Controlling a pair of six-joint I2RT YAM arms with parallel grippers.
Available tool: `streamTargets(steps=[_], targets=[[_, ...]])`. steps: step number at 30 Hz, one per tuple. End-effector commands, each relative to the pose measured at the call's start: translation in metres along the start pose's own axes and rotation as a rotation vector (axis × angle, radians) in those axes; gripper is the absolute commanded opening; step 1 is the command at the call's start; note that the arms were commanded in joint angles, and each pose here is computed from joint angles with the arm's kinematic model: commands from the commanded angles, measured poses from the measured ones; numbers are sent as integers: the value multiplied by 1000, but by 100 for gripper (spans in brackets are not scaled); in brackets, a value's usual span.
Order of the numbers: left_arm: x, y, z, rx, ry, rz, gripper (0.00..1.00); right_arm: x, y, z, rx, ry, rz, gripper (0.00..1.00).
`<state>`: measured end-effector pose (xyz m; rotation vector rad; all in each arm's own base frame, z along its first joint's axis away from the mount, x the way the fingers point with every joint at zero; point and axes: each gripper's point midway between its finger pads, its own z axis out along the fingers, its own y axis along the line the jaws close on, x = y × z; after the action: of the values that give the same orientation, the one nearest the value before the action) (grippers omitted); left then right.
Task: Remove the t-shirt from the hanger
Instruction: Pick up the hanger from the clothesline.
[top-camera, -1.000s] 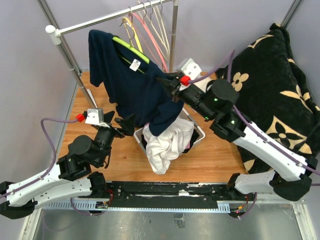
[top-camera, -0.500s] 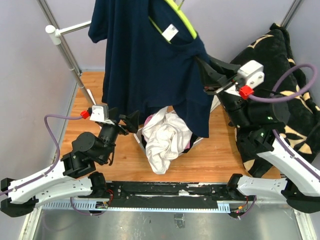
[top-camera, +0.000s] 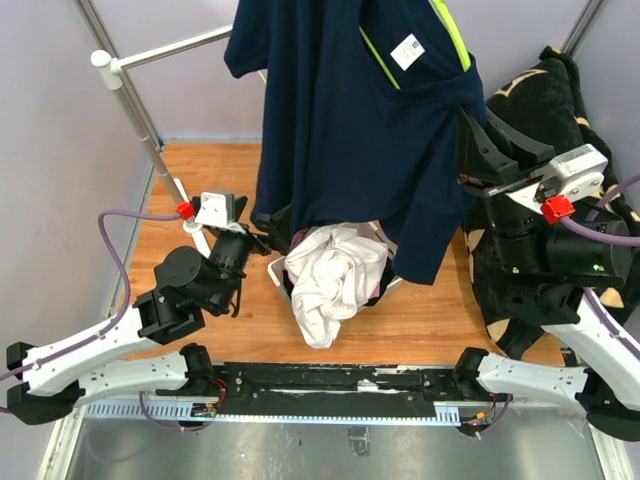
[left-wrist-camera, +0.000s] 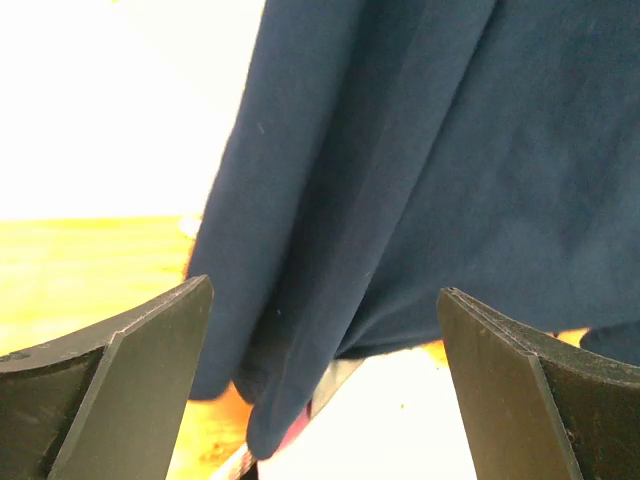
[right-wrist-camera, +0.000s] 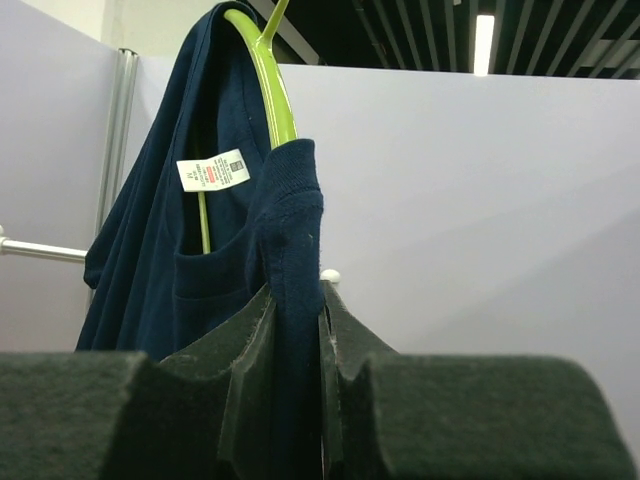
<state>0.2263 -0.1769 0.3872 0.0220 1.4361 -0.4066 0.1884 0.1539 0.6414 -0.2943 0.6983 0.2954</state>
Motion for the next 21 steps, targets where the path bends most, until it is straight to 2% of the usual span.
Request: streamTargets(steps=[1, 11, 19, 21], targets=[[-38, -19, 9, 45, -70, -1, 100, -30, -27, -6, 50, -21, -5, 1], [-106, -57, 30, 123, -189, 79, 98, 25, 2, -37, -110, 233, -6, 1], [-128, -70, 42, 115, -255, 156, 96, 52, 34, -76, -255, 274, 66, 1], [-133, -71, 44, 110, -279, 163, 91, 58, 41, -81, -282, 290, 77, 1]])
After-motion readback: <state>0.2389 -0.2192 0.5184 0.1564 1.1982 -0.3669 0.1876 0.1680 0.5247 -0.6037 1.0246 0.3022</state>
